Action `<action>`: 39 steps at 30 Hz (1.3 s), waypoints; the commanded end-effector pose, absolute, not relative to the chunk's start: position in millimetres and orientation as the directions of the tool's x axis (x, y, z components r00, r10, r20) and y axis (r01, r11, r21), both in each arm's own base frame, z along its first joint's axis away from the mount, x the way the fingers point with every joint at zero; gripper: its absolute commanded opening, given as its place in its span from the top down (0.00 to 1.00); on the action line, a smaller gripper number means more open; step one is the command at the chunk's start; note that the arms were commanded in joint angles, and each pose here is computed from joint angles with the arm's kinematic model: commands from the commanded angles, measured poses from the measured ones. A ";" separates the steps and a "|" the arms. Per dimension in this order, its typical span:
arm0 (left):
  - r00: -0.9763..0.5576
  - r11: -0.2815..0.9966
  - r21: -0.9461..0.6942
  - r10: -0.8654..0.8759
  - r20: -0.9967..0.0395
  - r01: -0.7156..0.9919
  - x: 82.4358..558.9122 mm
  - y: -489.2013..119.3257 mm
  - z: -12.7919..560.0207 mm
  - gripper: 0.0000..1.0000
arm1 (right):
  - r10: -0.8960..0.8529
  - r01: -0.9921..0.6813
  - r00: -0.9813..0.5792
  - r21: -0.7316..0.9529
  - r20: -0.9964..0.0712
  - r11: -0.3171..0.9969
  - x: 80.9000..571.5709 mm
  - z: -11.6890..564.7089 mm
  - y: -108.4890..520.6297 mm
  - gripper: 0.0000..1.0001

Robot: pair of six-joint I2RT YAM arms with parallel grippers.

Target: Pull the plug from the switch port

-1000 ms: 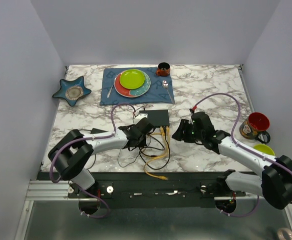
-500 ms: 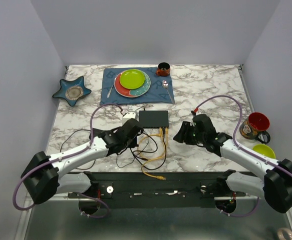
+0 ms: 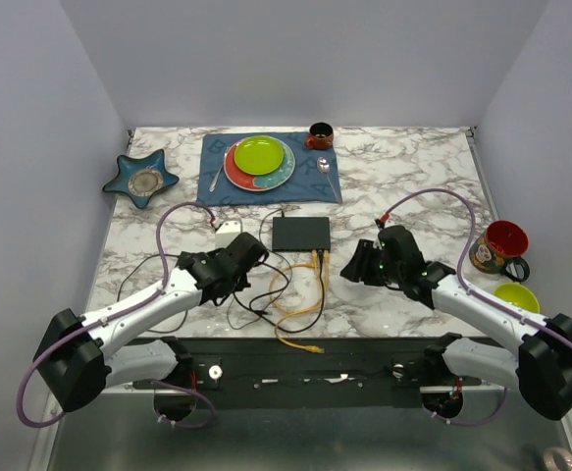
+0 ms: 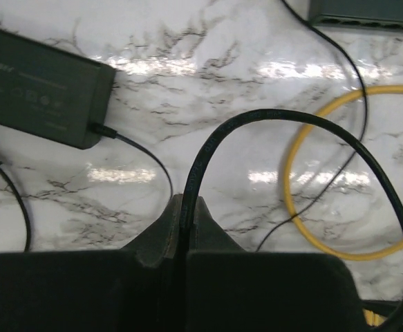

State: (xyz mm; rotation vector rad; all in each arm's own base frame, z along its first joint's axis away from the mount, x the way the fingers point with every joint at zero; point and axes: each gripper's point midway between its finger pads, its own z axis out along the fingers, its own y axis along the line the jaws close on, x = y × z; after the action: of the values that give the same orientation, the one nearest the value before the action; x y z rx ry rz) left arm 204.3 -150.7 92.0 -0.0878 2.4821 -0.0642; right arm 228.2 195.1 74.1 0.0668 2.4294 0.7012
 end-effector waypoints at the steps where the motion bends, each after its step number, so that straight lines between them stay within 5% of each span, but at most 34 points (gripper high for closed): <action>1: -0.786 0.973 0.004 -0.184 -0.591 -0.231 200.8 -103.6 77.6 1.00 | 0.216 -0.088 -0.815 0.483 -0.537 0.871 224.8 67.3 187.6 0.45; 4: -0.746 0.949 -0.056 -0.279 -0.605 -0.310 208.5 -93.3 86.9 0.77 | 0.215 -0.086 -0.817 0.482 -0.535 0.872 223.9 66.1 187.3 0.45; 5: -0.734 0.943 -0.069 -0.299 -0.610 -0.326 210.6 -90.7 90.3 0.54 | 0.216 -0.083 -0.818 0.481 -0.533 0.873 223.3 65.3 187.0 0.45; 8: -0.681 0.913 -0.091 -0.361 -0.637 -0.399 219.5 -73.9 103.5 0.13 | 0.213 -0.090 -0.816 0.482 -0.538 0.871 223.9 66.9 187.5 0.45; 10: -0.646 0.896 -0.088 -0.379 -0.662 -0.435 224.3 -62.3 117.8 0.07 | 0.211 -0.098 -0.812 0.483 -0.544 0.870 224.3 69.1 187.9 0.45; 15: -0.548 0.882 -0.203 -0.429 -0.718 -0.425 239.5 -62.4 162.2 0.05 | 0.195 -0.117 -0.811 0.481 -0.551 0.869 225.4 71.8 189.9 0.45; 21: -0.629 0.843 -0.535 -0.447 -0.636 -0.059 253.8 -160.3 181.3 0.21 | 0.185 -0.129 -0.816 0.484 -0.548 0.866 229.9 73.2 195.5 0.46; 39: -0.761 0.909 -0.412 -0.226 -0.608 0.059 302.9 -257.9 117.8 0.23 | 0.196 -0.104 -0.822 0.479 -0.535 0.871 255.4 76.2 220.0 0.46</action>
State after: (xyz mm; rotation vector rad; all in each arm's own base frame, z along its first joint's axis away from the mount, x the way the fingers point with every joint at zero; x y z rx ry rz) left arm 278.2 -235.7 97.6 -0.1451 2.4449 -0.4744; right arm 229.8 209.8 53.4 0.0224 2.5271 0.6716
